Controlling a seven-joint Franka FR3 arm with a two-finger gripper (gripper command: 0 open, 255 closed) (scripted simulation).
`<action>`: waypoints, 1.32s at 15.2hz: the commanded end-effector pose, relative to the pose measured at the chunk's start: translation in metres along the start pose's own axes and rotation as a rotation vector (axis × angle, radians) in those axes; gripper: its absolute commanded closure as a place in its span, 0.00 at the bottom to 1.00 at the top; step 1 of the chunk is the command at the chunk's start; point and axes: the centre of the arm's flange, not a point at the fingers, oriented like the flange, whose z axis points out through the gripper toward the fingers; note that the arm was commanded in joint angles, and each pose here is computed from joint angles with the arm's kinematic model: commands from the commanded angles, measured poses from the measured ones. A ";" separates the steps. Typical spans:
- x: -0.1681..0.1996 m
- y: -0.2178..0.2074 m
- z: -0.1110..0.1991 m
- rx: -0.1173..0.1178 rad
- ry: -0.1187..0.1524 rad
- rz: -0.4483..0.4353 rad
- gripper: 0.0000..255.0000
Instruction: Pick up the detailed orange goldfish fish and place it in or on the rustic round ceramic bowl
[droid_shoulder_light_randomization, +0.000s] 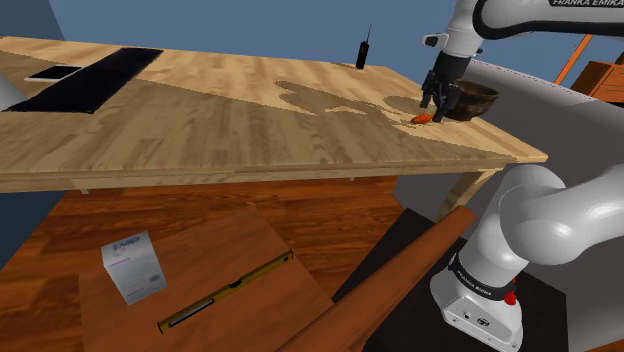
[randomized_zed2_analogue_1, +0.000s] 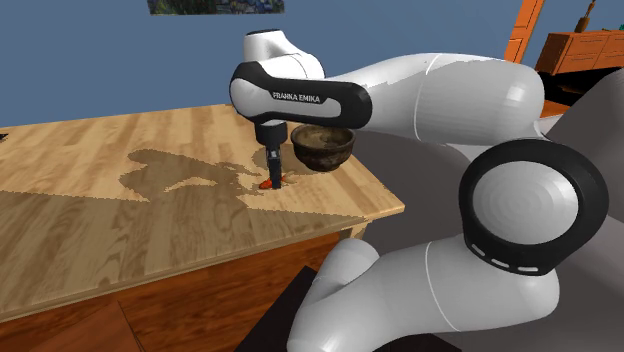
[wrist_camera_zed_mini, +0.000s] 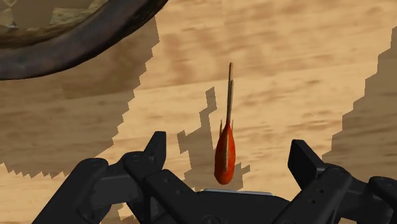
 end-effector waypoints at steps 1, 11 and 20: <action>0.000 0.000 0.002 0.000 0.000 0.000 0.00; 0.000 0.000 0.002 0.000 0.000 0.000 1.00; 0.000 0.000 -0.014 0.000 0.000 0.000 1.00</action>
